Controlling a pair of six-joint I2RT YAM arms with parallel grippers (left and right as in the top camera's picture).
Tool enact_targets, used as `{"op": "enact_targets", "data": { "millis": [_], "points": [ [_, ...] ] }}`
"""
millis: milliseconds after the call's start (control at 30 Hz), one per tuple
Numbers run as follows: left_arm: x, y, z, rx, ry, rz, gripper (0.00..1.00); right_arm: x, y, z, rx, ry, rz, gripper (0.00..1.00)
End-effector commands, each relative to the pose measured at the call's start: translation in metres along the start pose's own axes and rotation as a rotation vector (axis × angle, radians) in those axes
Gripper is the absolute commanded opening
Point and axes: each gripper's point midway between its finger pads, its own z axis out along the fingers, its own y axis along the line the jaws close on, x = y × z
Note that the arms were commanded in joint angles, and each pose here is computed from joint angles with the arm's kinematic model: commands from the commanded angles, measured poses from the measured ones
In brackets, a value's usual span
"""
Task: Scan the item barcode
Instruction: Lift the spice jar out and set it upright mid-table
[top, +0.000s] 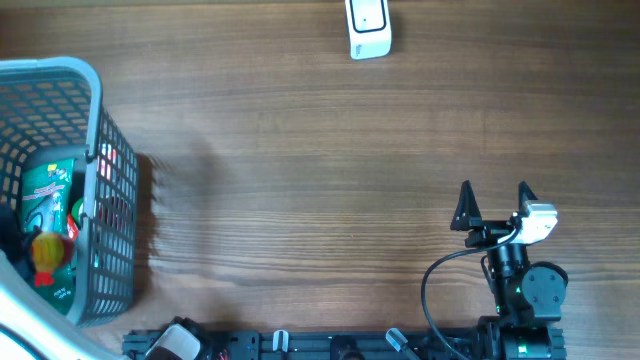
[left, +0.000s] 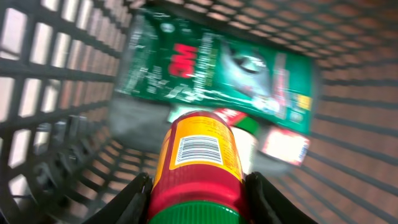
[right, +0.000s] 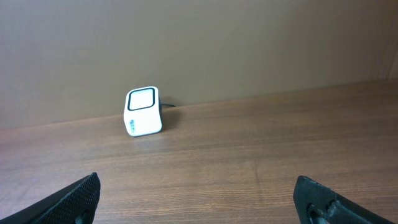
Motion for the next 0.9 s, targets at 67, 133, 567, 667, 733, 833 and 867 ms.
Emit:
{"op": "enact_targets", "data": {
  "millis": [67,133,567,667,733,833,867],
  "points": [
    [0.013,-0.033,-0.058,0.284,0.083,0.012,0.40,0.002,0.004,0.000,-0.020,0.006,-0.019,1.00],
    [0.017,-0.039,-0.075,0.362,0.092,0.015,0.40,0.002,0.004,0.000,-0.020,0.006,-0.019,1.00],
    [0.067,-0.059,-0.180,0.870,0.241,0.154,0.41,0.002,0.004,0.000,-0.020,0.006,-0.019,1.00],
    [0.081,-0.059,-0.186,0.894,0.278,0.207,0.40,0.002,0.004,0.000,-0.020,0.006,-0.019,1.00],
    [0.095,-0.059,-0.191,0.906,0.317,0.258,0.40,0.002,0.004,0.000,-0.020,0.006,-0.019,1.00],
    [0.121,-0.061,-0.199,0.935,0.395,0.365,0.40,0.002,0.004,0.000,-0.020,0.006,-0.019,1.00],
    [0.129,-0.063,-0.202,0.946,0.415,0.399,0.40,0.002,0.004,0.000,-0.020,0.006,-0.019,0.99]
  ]
}}
